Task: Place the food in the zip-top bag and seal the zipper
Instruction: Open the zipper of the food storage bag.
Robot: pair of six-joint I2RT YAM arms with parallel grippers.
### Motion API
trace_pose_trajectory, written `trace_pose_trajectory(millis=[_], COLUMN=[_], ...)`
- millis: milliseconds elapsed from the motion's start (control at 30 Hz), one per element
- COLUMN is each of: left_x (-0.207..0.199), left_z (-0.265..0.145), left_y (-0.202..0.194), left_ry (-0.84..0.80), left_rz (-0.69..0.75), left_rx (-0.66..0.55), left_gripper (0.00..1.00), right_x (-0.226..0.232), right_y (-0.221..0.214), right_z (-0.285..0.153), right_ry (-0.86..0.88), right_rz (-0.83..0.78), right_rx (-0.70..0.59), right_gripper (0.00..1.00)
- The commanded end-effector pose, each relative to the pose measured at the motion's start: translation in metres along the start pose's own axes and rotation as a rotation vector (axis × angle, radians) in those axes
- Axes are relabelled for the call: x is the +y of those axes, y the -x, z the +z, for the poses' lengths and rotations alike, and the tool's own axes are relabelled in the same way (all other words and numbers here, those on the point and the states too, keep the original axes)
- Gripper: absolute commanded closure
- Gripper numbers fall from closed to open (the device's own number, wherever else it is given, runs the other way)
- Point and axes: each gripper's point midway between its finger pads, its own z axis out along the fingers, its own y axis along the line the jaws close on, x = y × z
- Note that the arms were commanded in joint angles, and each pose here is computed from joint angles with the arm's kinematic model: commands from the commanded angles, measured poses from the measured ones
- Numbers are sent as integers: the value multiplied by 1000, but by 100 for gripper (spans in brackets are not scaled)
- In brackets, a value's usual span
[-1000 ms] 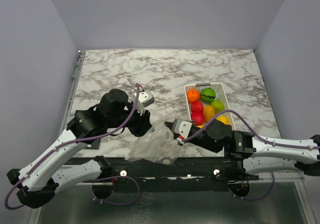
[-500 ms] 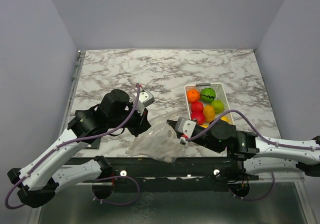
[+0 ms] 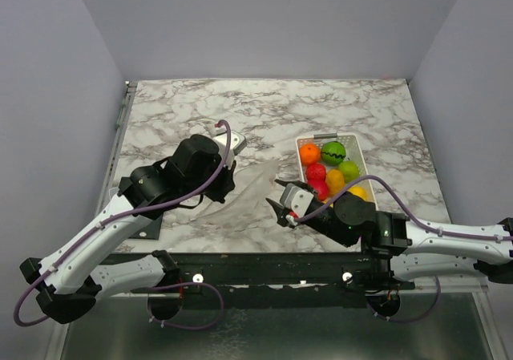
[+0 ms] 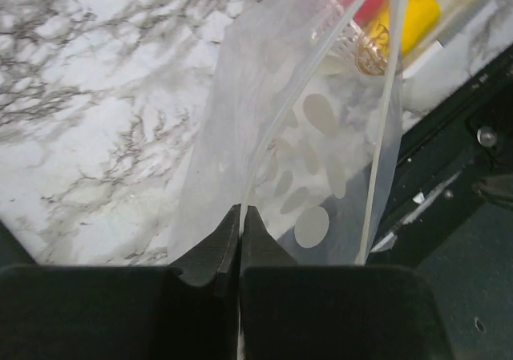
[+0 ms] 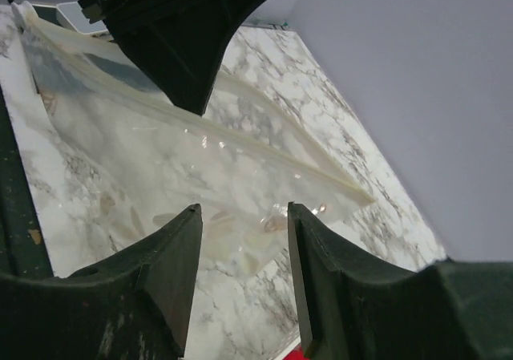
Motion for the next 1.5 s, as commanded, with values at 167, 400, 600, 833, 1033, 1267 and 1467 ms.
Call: trace_pose_trajectory(millis=[167, 400, 600, 833, 1033, 1267, 1467], left_x=[66, 96, 103, 102, 101, 94, 88], left_z=[-10, 4, 13, 26, 34, 43, 45], left_y=[39, 34, 35, 27, 22, 17, 15], left_ry=[425, 627, 676, 671, 653, 596, 551], left_rz=[-59, -72, -97, -145, -190, -226, -243], left_rx=[-109, -71, -83, -95, -130, -150, -161], left_gripper=[100, 100, 100, 100, 100, 100, 100], right_x=[-22, -37, -45, -52, -53, -48, -43], right_y=[-2, -14, -23, -26, -35, -46, -50], right_z=[1, 8, 19, 42, 65, 85, 95], right_ry=[-174, -354, -424, -430, -417, -401, -405], right_rz=[132, 347, 522, 771, 913, 1069, 1145], right_rx=[18, 104, 154, 151, 184, 200, 203], right_gripper=[40, 28, 29, 29, 29, 28, 28])
